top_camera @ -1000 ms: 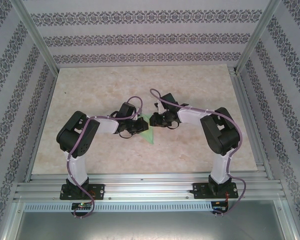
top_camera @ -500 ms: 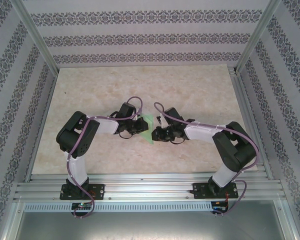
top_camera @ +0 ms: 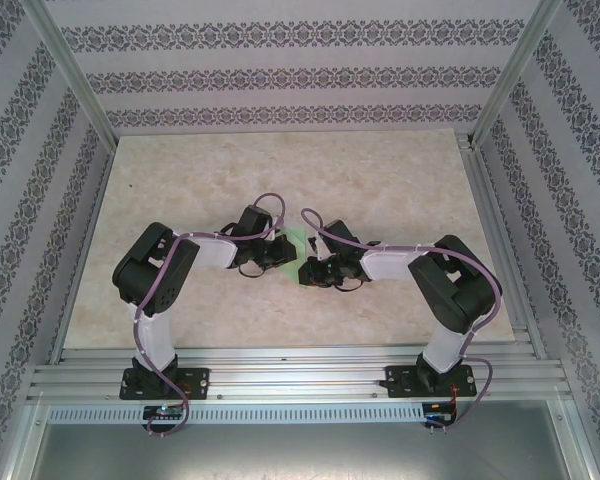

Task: Fold a paper plane with a square sheet of paper (fold left side to right side)
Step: Fourth fold the wing at the center of the table.

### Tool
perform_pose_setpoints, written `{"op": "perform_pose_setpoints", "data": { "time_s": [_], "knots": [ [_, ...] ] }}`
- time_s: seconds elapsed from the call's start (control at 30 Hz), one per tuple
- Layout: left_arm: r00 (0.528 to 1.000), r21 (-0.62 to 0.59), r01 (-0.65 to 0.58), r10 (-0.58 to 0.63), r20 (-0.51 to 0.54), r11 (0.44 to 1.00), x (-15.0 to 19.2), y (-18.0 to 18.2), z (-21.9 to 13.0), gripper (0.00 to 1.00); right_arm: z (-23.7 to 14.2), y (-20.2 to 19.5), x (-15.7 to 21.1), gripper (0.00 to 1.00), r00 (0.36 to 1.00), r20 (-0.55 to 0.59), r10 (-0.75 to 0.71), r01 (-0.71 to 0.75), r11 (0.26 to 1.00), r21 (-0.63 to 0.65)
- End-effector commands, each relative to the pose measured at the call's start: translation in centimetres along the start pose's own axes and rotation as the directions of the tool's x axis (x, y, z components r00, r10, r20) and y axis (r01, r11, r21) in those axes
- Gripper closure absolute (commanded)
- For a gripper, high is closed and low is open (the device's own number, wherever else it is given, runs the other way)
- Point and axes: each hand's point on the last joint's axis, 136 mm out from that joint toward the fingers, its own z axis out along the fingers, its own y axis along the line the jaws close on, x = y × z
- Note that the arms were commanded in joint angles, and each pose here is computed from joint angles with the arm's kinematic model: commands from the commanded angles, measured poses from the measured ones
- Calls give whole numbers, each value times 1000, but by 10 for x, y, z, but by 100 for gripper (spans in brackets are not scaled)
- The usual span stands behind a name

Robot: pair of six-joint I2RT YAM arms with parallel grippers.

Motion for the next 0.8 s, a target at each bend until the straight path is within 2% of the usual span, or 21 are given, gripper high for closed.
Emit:
{"op": "perform_pose_setpoints", "data": {
  "time_s": [0.0,0.37,0.47,0.53,0.77],
  "knots": [
    [999,-164,24,-30,-31,986,21,47,6,89,7,-1,12,84,999,-41,2,-1,1000,8],
    [999,-172,24,-30,-29,985,19,49,6,89,1,-3,40,88,991,-127,-39,46,998,49],
    [999,-178,27,-33,-31,984,19,52,7,89,-4,4,40,88,991,-117,-56,61,997,38],
    [999,-175,29,-35,-31,984,19,51,7,89,-8,9,38,84,992,-106,-75,80,996,36],
    [999,-158,29,-34,-30,987,19,47,7,89,-21,25,16,81,993,-5,-120,120,993,20]
  ]
}}
